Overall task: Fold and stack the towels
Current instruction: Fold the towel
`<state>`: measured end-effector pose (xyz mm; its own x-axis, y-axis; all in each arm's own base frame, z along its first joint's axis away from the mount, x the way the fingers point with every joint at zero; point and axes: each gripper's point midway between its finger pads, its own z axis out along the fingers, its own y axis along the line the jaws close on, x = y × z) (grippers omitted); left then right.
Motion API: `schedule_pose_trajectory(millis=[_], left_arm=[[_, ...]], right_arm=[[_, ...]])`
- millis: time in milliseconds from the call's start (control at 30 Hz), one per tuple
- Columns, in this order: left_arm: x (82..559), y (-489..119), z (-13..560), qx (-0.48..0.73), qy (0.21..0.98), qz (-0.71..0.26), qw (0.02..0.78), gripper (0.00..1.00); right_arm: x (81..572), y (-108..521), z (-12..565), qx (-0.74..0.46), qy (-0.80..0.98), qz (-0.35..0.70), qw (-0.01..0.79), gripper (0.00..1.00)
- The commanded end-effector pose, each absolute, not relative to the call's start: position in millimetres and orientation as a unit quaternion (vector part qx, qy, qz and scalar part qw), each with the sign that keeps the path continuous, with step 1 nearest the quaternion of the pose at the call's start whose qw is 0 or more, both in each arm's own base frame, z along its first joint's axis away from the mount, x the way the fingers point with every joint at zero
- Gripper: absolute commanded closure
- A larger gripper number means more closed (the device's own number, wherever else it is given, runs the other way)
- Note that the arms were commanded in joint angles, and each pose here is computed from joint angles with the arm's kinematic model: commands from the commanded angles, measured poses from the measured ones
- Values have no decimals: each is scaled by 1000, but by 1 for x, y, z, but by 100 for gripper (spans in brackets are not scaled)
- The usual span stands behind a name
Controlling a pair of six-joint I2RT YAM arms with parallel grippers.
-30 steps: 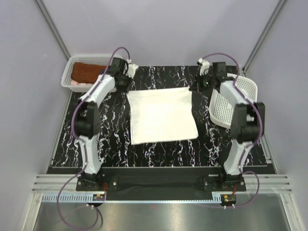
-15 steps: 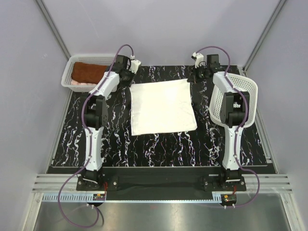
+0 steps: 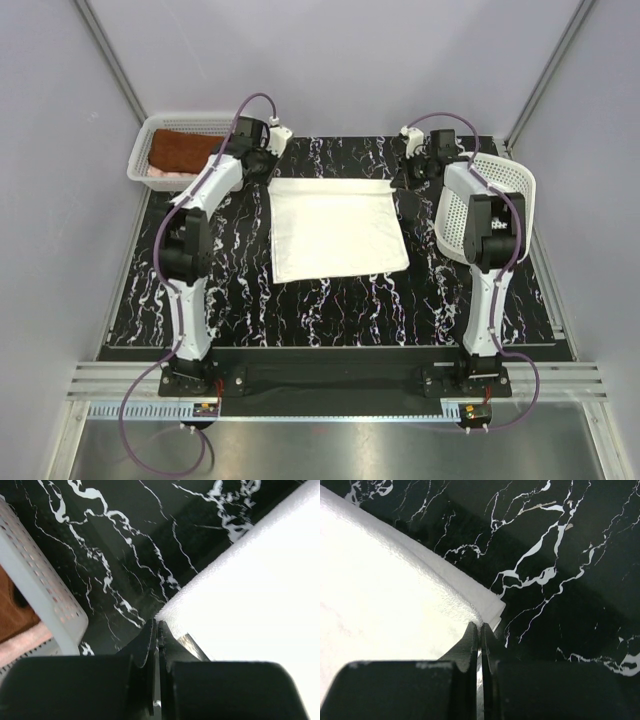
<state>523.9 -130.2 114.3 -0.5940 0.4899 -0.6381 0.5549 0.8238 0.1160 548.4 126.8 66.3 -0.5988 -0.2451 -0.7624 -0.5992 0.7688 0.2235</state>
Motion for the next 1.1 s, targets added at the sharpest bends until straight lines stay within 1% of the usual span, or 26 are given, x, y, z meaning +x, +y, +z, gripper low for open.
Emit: schedule_pose_trajectory(millis=[0, 67, 100, 167, 233, 267, 300, 333, 367, 467, 533, 567, 600, 733, 800, 867, 1067], left_arm=[[519, -121, 167, 291, 871, -15, 394, 100], [508, -123, 173, 291, 871, -18, 394, 100], [499, -122, 163, 290, 877, -23, 383, 100], [489, -124, 167, 281, 879, -34, 384, 100], [471, -132, 158, 286, 882, -58, 369, 100], [464, -133, 163, 287, 880, -59, 374, 100], [458, -135, 160, 290, 881, -54, 371, 100], [448, -135, 150, 292, 885, -56, 357, 100], [442, -136, 154, 289, 887, -62, 356, 100], [423, -142, 150, 284, 892, -79, 341, 100], [412, -147, 159, 290, 887, -81, 351, 100], [405, -147, 155, 289, 890, -80, 344, 100], [401, -150, 161, 290, 887, -81, 350, 100], [380, -153, 155, 292, 894, -86, 330, 100], [369, -155, 146, 290, 897, -94, 320, 100], [361, -159, 150, 288, 895, -106, 325, 99], [333, -154, 122, 279, 907, -110, 296, 98]], right_arm=[[553, 111, 137, -245, 835, 194, 453, 100], [544, 111, 153, -238, 831, 193, 464, 100], [535, 110, 144, -233, 837, 196, 454, 100], [523, 110, 153, -226, 838, 200, 455, 100], [505, 112, 145, -216, 847, 210, 438, 100], [501, 110, 158, -215, 841, 207, 452, 100], [488, 109, 145, -208, 849, 208, 440, 100], [482, 109, 155, -205, 845, 209, 449, 100], [471, 107, 145, -198, 851, 209, 439, 100], [454, 102, 142, -179, 862, 202, 429, 100], [445, 101, 149, -165, 863, 200, 433, 100], [437, 100, 144, -158, 867, 201, 428, 100], [434, 100, 145, -152, 867, 203, 429, 100], [417, 100, 150, -122, 871, 211, 426, 100], [406, 102, 142, -107, 876, 221, 414, 100], [396, 102, 137, -100, 881, 227, 403, 99], [380, 100, 132, -77, 892, 229, 383, 96]])
